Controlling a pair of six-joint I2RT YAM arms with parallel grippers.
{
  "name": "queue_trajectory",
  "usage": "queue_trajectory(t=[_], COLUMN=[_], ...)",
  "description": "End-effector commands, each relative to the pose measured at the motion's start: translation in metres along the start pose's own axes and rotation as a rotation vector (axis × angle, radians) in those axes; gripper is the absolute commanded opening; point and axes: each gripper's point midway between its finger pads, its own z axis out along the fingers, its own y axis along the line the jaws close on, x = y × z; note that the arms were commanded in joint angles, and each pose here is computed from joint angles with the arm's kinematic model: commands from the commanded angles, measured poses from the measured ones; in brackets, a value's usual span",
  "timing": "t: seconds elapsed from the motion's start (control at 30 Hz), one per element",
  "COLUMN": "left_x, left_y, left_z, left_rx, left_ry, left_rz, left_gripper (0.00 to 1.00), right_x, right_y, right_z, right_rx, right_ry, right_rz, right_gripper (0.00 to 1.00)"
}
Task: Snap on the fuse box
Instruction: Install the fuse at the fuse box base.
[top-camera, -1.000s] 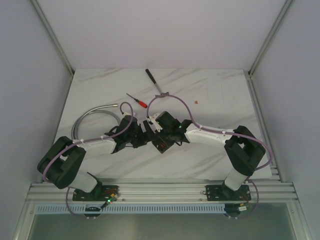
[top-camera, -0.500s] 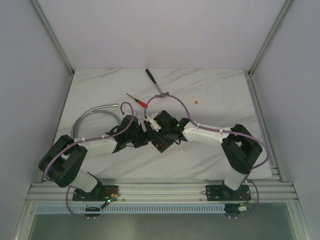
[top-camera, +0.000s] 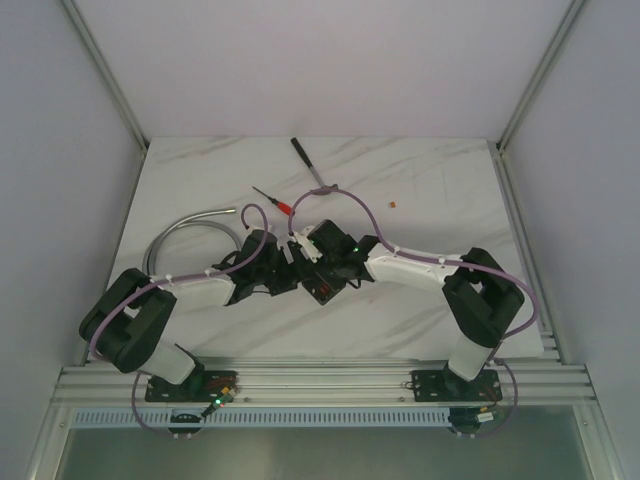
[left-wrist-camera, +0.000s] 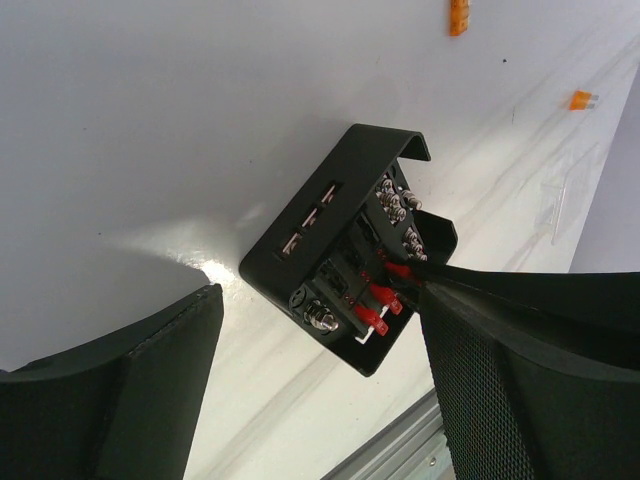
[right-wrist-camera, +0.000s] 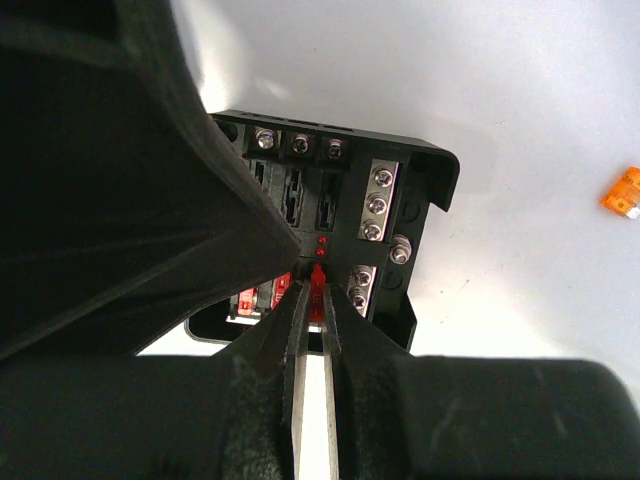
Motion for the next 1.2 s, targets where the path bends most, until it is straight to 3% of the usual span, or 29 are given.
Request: queue_trajectory(t=[0.0, 0.53, 1.17], left_x=[0.004, 0.004, 0.005], left_y=[0.004, 0.004, 0.004], left_z=[0.002, 0.000, 0.000], left_rx=[-0.016, -0.012, -0.011], left_ry=[0.015, 0.016, 0.019], left_rz=[-0.005, 0.001, 0.002], left_gripper=[0.88, 0.88, 0.88], right_x=[0.027, -0.003, 0.006], right_y=[0.008, 0.003, 0.005], right_z=[0.002, -0.018, -0.008], right_rx=[-0.036, -0.004, -0.016], right_ry=[0.096, -0.019, 0.004], right_rz=[0.011, 0.046, 0.040], right_gripper=[0.13, 0.23, 0.17])
